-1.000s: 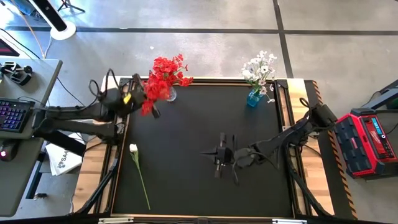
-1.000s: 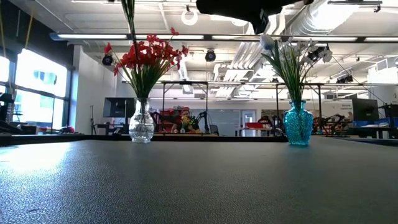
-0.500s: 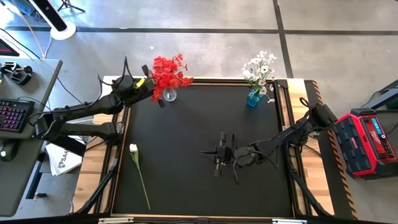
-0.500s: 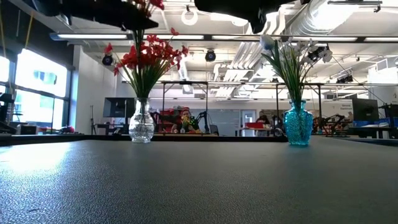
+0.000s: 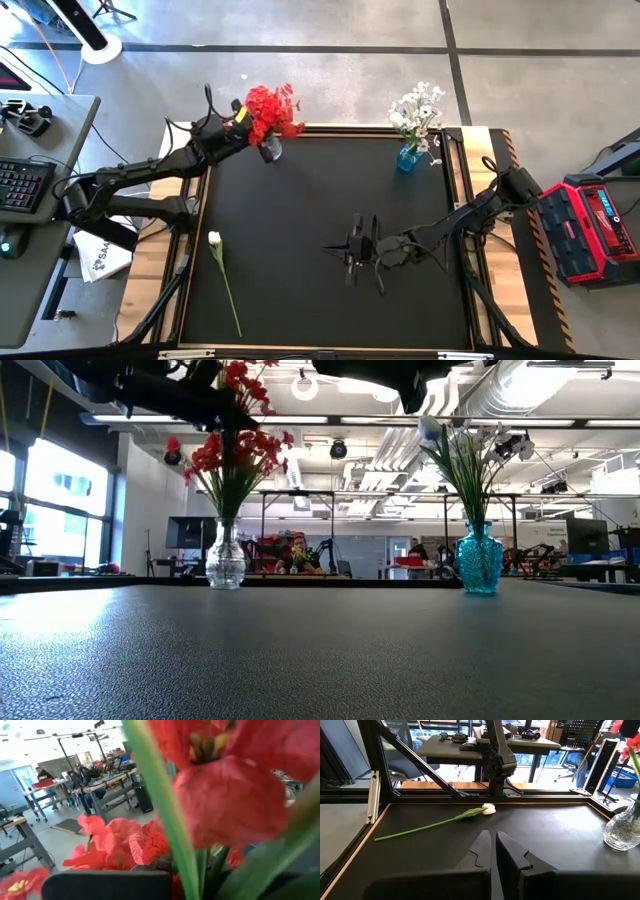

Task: Sort flowers into vase by color
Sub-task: Put the red flowers into the transparent vase

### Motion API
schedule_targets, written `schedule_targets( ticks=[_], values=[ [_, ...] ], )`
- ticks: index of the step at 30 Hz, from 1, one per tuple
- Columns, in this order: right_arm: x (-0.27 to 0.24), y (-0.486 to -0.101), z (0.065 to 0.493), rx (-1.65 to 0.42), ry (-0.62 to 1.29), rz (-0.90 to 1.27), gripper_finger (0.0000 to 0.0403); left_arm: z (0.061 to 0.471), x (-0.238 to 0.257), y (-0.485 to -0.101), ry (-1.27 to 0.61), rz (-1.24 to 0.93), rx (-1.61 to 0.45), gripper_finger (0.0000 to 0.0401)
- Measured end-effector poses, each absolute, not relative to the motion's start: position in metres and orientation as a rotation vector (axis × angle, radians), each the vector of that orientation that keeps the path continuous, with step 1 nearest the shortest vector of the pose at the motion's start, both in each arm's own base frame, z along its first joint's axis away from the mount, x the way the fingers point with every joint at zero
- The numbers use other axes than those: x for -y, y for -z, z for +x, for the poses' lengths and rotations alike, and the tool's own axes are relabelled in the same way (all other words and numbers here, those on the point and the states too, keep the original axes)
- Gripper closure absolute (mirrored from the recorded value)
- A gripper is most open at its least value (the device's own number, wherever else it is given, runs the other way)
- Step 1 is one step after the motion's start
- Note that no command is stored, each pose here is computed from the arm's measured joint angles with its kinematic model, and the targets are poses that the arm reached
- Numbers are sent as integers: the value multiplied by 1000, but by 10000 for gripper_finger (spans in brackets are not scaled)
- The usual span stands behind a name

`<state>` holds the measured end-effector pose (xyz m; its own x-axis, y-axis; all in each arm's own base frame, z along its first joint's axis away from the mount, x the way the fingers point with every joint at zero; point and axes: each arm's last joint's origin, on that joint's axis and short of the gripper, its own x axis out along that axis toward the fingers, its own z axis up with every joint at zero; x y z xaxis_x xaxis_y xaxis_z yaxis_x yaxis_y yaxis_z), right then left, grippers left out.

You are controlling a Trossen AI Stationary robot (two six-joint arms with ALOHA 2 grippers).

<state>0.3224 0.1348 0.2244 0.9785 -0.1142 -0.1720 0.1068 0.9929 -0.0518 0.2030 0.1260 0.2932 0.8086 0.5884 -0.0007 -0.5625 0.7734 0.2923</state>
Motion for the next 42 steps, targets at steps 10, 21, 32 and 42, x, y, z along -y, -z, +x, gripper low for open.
schedule_targets(
  ticks=[10, 21, 32, 42],
  values=[
    [-135, -224, 322, -175, 111, -40, 402, 199, -129, -298, -691, 181, -28, 401],
    [-135, -224, 322, -174, 113, -24, 402, 197, -145, -280, -754, 28, -119, 401],
    [-135, -224, 322, -175, 109, -15, 402, 207, -155, -252, -765, -70, -244, 331],
    [-135, -224, 322, -174, 108, -7, 402, 187, -145, -272, -780, -50, -213, 225]
  ],
)
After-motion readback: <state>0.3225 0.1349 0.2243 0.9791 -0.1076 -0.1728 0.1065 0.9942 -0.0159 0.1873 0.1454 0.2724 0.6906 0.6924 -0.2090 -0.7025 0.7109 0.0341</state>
